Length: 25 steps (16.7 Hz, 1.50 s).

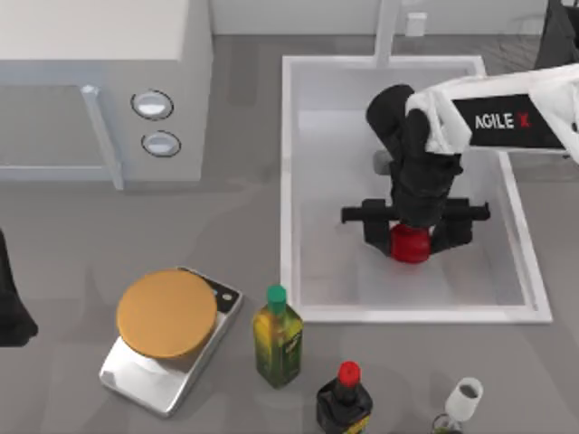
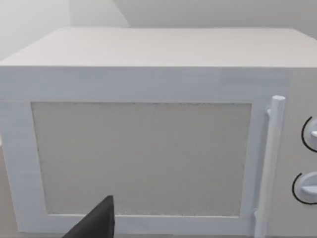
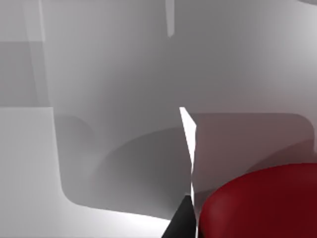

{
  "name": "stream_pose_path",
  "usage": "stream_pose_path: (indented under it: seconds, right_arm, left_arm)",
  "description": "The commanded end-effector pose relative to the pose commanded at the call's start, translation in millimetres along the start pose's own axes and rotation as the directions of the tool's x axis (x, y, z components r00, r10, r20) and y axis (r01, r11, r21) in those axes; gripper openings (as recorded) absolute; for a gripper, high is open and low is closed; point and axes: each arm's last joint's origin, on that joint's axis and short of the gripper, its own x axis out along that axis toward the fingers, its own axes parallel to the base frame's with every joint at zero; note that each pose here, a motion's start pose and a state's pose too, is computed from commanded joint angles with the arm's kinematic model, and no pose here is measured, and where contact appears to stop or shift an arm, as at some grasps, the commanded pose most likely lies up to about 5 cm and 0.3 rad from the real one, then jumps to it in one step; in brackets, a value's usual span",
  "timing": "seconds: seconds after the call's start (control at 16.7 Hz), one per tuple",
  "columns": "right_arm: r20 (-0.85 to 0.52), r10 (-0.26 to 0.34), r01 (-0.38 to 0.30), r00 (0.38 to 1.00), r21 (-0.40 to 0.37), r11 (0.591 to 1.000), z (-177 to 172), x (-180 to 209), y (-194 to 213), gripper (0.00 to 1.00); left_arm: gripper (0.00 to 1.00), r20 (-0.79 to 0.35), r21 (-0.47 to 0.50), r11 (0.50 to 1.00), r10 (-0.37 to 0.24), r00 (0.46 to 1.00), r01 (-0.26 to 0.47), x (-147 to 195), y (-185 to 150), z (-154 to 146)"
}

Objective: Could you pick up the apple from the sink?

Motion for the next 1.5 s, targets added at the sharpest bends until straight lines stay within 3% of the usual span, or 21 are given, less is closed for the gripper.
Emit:
stream_pose_path:
  seconds: [0.06,0.3,0.48,0.78,1.08,1.26,1.5]
  right_arm:
    - [0.048,0.0,0.0,0.999,-0.005,1.0,5.1,-27.9,0.2,0.0]
    - [0.037,-0.005,0.005,0.999,-0.005,1.0,11.6,-36.8,4.0,0.0]
    - [0.022,-0.012,0.012,1.0,-0.005,1.0,24.9,-64.9,11.3,0.0]
    - [0.03,-0.008,0.008,1.0,-0.005,1.0,39.0,-165.2,18.6,0.0]
    - [0.04,-0.003,0.004,0.999,-0.005,1.0,17.2,-251.8,7.0,0.0]
    - [0.047,0.0,0.0,0.999,-0.005,1.0,6.3,-275.0,0.9,0.0]
    - [0.048,0.0,0.0,0.999,-0.005,1.0,4.8,-277.7,0.1,0.0]
  left_arm:
    - [1.0,0.0,0.0,1.0,0.0,1.0,0.0,0.0,0.0,0.0]
    - [1.0,0.0,0.0,1.0,0.0,1.0,0.0,0.0,0.0,0.0]
    - [1.0,0.0,0.0,1.0,0.0,1.0,0.0,0.0,0.0,0.0]
    - [1.0,0.0,0.0,1.0,0.0,1.0,0.0,0.0,0.0,0.0]
    - [1.0,0.0,0.0,1.0,0.0,1.0,0.0,0.0,0.0,0.0]
    - [1.0,0.0,0.0,1.0,0.0,1.0,0.0,0.0,0.0,0.0]
    - [1.0,0.0,0.0,1.0,0.0,1.0,0.0,0.0,0.0,0.0]
